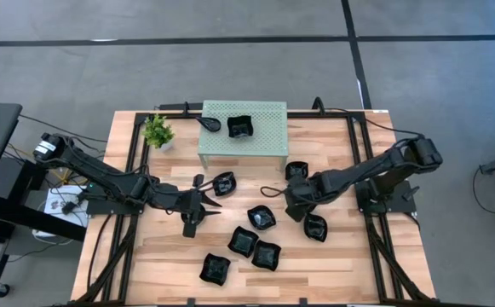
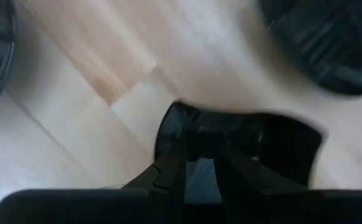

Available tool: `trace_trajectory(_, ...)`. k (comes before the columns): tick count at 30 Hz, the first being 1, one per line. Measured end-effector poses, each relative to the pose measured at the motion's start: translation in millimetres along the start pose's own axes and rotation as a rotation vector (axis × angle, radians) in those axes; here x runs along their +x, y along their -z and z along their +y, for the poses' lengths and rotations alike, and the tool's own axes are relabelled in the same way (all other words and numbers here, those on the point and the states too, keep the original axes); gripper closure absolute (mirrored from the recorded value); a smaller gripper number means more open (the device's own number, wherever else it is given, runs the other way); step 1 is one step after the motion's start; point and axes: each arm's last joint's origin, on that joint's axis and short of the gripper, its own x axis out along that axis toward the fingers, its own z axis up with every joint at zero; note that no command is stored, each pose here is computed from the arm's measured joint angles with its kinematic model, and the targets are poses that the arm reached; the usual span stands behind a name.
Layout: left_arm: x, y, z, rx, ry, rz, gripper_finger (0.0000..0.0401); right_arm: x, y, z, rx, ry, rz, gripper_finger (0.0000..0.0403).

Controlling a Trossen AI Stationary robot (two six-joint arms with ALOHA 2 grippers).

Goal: Pick & Place Mini shaped plates
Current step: Stack the distorted square plate on top of the other distorted square plate on the shelf

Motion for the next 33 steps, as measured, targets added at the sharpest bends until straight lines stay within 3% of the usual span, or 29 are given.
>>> trace_trajectory(14,0.0,-0.7,0.0,-0.002,0.000,-0.007,0.0316,-16.1,-7.7,24.0,0.015,-0.080,-0.027,0.0326)
trace_trajectory(33,0.0,-2.5,0.1,-0.002,-0.001,-0.026,0.0316,15.9,-1.7,23.4,0.005,0.065,0.082,0.0327)
